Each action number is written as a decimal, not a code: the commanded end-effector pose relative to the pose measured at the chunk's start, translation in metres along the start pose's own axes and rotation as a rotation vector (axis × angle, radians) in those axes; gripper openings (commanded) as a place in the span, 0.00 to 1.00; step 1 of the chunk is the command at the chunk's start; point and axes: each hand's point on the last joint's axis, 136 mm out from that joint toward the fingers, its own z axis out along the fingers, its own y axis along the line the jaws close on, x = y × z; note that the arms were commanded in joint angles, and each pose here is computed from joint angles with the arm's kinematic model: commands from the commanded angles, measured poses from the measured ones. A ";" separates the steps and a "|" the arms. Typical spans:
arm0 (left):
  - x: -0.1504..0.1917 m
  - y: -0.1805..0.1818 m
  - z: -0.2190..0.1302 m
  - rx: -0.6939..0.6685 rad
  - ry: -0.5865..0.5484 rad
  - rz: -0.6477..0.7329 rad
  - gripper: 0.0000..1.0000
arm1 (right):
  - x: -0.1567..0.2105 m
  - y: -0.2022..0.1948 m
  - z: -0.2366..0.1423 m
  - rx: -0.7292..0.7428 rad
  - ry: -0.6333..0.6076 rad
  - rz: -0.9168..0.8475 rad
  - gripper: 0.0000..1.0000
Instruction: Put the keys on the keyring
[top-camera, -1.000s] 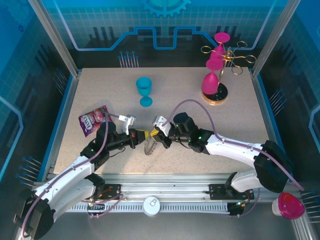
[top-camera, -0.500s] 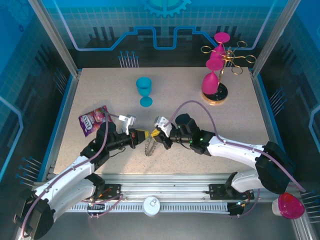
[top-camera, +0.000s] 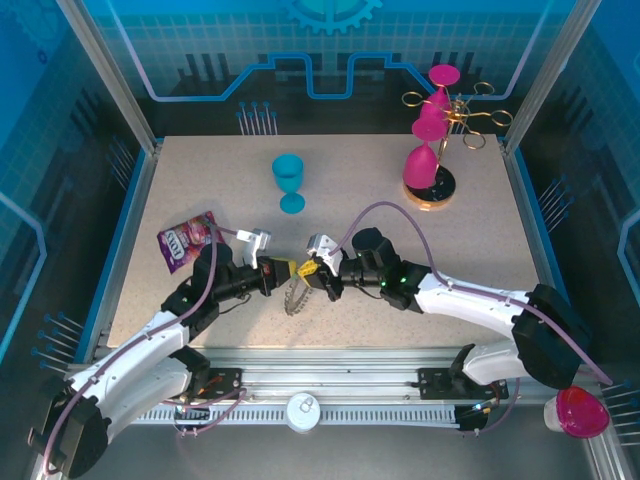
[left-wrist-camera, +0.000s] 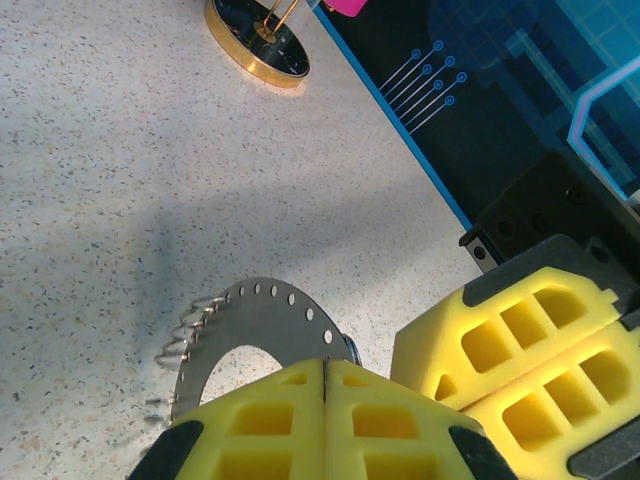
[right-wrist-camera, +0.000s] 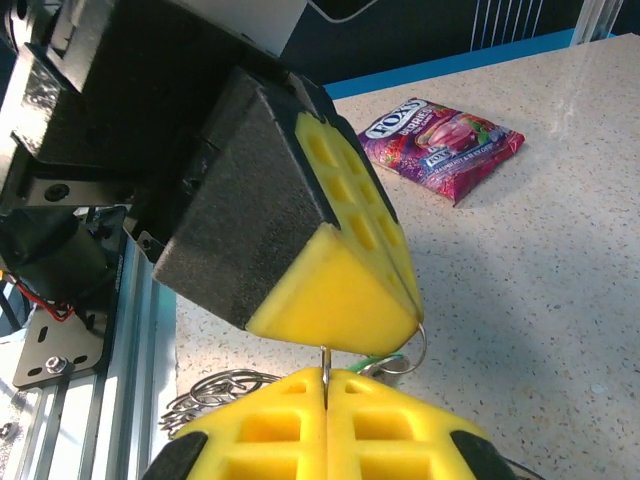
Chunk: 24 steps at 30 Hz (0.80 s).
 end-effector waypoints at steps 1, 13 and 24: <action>-0.003 -0.003 -0.001 0.018 -0.017 0.006 0.00 | -0.035 0.008 -0.005 -0.024 -0.101 -0.034 0.00; -0.012 -0.004 -0.013 -0.008 -0.082 0.061 0.00 | -0.012 -0.018 -0.006 0.127 0.012 -0.002 0.00; 0.000 -0.019 -0.008 0.100 -0.018 0.035 0.00 | -0.023 -0.015 -0.006 0.113 -0.029 -0.010 0.00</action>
